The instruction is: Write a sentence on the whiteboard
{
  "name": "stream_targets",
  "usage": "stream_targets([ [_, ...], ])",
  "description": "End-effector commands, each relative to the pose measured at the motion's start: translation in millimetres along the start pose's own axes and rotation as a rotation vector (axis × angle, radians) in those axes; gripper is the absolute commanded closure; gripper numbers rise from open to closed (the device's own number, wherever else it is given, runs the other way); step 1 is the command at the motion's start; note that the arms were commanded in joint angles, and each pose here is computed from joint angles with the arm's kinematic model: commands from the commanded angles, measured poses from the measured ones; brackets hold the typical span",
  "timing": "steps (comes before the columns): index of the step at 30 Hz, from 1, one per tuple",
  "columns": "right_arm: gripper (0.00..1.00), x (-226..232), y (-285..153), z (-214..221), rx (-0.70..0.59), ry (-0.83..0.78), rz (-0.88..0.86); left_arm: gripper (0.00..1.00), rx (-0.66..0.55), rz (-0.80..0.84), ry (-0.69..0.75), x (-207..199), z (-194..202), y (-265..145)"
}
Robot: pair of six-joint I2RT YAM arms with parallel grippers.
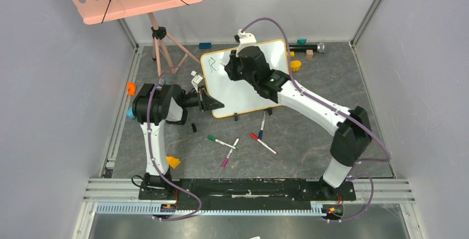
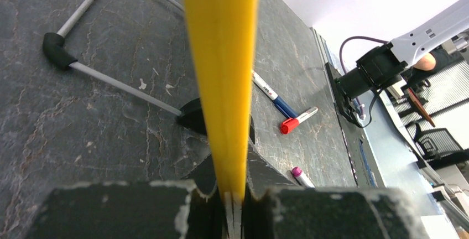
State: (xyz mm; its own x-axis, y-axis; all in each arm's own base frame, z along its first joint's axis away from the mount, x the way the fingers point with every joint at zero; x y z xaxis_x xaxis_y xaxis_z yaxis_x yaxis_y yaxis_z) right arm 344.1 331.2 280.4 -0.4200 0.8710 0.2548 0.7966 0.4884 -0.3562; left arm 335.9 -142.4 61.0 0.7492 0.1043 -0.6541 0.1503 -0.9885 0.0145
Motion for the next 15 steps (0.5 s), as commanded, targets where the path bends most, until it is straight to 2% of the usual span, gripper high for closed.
stream_targets([
  [1, 1.00, -1, -40, -35, -0.133, 0.016, -0.026, 0.98, 0.079, 0.107, 0.076, -5, 5, 11],
  [9, 1.00, -22, -80, -20, -0.149, 0.025, 0.024, 0.98, 0.120, 0.147, 0.052, -10, 15, 18],
  [15, 1.00, -33, -96, 2, -0.126, 0.041, 0.035, 0.98, 0.098, 0.116, 0.003, -5, 17, 19],
])
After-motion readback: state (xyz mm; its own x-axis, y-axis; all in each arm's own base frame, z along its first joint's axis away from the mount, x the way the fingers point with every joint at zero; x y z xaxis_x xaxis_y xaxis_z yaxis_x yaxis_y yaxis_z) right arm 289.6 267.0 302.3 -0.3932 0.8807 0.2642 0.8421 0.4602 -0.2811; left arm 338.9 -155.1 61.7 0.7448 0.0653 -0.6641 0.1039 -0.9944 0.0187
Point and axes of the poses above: each gripper's point midway between its finger pads, its own y axis out along the fingers, its own x axis along the line the jaws close on, z = x × y, the point moved 7 cm from there along -y, back along the fingers, and after that the axes turned 2 degrees about -y, right-handed, at the moved point
